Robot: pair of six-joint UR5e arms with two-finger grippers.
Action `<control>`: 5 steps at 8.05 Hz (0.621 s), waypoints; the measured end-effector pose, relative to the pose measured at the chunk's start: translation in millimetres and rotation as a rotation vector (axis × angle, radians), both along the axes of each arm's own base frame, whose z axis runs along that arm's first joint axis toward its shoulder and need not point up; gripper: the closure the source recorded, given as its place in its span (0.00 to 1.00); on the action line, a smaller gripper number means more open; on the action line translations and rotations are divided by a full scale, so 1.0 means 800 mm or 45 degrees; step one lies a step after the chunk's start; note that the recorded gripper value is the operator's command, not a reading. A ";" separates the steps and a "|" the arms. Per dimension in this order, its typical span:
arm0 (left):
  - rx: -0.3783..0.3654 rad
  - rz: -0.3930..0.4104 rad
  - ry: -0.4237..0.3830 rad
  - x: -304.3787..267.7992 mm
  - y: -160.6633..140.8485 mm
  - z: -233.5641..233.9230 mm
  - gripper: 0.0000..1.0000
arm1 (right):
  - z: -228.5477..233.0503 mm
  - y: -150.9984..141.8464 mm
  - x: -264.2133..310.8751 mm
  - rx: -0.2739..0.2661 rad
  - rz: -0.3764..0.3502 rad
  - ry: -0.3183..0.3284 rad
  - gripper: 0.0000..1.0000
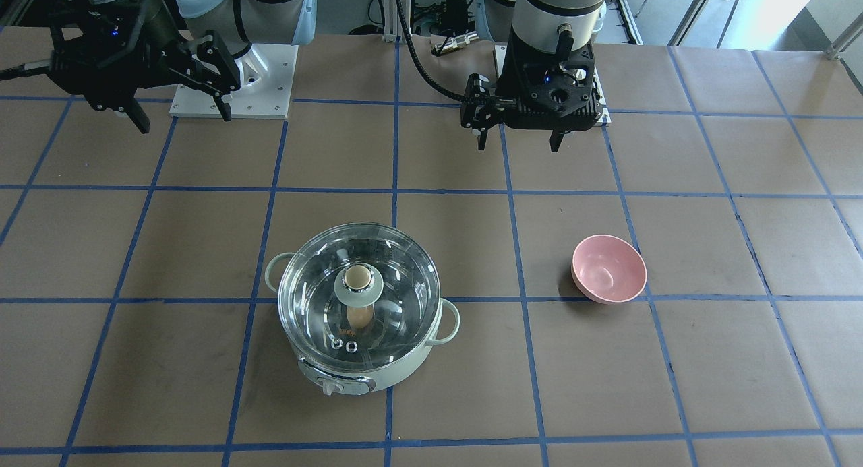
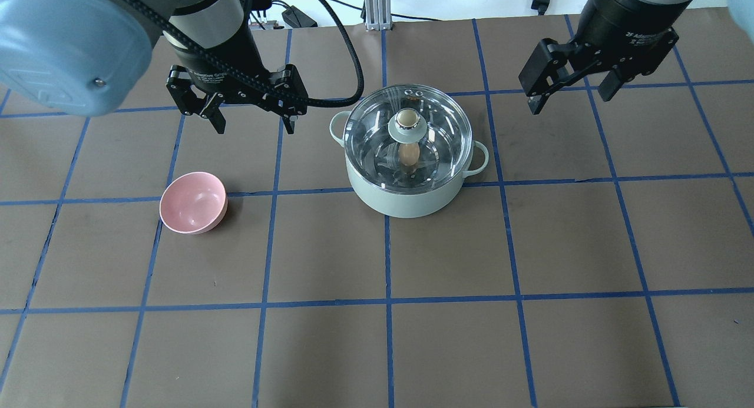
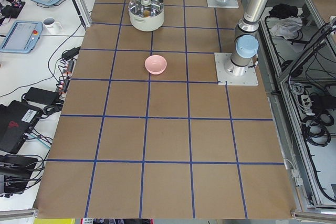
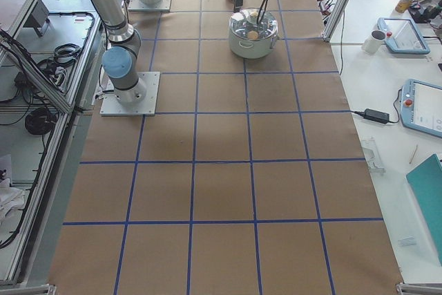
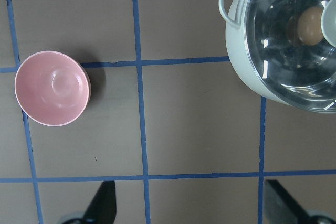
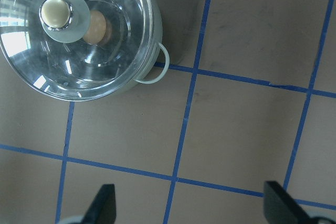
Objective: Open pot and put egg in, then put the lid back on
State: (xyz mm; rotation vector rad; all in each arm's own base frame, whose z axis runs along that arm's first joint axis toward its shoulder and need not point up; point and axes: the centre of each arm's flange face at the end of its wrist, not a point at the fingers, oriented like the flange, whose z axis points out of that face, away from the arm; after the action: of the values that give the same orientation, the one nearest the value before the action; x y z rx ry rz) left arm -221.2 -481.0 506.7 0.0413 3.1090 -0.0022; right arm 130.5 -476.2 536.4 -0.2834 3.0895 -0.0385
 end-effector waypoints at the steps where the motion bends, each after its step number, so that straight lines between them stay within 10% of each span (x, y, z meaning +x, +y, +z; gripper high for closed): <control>1: -0.031 0.018 0.008 0.009 -0.006 0.006 0.00 | -0.003 -0.001 0.000 0.007 0.001 -0.006 0.00; 5: -0.090 0.124 0.035 0.066 -0.030 0.021 0.00 | -0.005 -0.003 0.000 0.006 -0.005 -0.014 0.00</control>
State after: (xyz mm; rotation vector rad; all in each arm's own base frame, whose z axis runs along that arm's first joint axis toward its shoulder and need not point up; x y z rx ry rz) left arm -168.7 -504.6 523.8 -0.1133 3.1315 -0.1113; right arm 130.8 -478.5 532.5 -0.2763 3.0789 -0.0326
